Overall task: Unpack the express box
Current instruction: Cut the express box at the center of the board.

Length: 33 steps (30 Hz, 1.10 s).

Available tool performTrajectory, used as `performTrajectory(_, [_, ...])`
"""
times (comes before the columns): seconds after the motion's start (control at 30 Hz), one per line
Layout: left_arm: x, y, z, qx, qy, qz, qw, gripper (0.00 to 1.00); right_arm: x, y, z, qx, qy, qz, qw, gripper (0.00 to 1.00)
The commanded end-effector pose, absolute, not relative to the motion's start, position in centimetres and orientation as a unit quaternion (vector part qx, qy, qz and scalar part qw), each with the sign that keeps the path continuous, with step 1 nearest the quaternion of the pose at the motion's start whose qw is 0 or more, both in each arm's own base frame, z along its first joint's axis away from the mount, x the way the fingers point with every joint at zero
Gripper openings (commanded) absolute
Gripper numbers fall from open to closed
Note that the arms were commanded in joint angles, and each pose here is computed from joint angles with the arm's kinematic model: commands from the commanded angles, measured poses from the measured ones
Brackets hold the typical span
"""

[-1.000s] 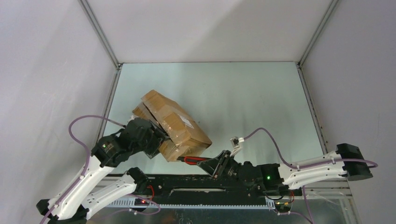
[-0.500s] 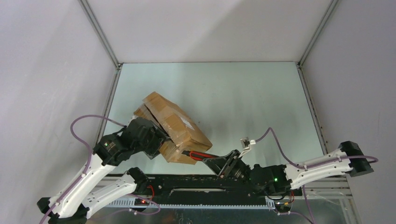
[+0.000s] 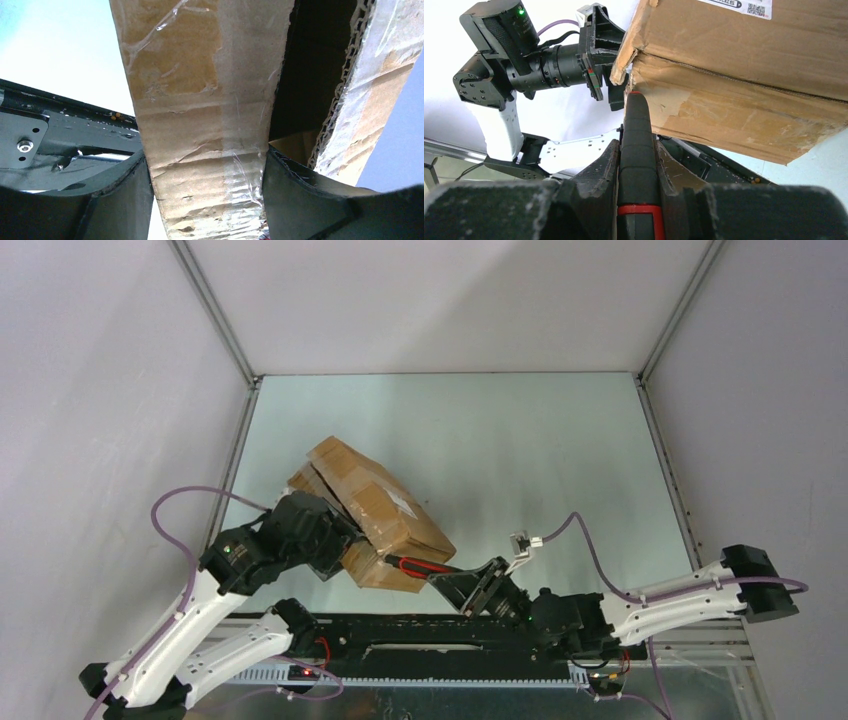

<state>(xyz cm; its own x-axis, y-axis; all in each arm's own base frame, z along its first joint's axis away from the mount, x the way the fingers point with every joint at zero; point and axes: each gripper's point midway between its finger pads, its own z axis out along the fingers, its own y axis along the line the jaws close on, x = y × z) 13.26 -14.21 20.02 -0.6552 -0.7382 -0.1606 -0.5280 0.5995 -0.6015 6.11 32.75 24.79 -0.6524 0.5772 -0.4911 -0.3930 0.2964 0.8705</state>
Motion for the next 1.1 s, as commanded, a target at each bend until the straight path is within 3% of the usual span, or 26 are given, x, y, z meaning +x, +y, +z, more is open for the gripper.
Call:
performTrajectory(0.0, [14.4, -15.4, 21.6, -0.367, 0.851, -0.307, 0.216, 0.50, 6.2, 33.5, 26.3, 0.085, 0.673, 0.619, 0.395, 0.00])
performTrajectory(0.63, [14.8, -15.1, 22.3, -0.372, 0.842, -0.316, 0.231, 0.50, 3.8, 36.0, 26.5, 0.046, 0.678, 0.653, 0.335, 0.00])
performTrajectory(0.93, [14.2, -15.1, 23.6, -0.340, 0.853, -0.318, 0.236, 0.50, 7.1, 34.0, 21.1, 0.108, 0.743, 0.556, 0.357, 0.00])
performTrajectory(1.07, [14.1, -15.1, 23.6, -0.335, 0.854, -0.320, 0.236, 0.51, 7.3, 34.4, 22.2, 0.116, 0.718, 0.596, 0.341, 0.00])
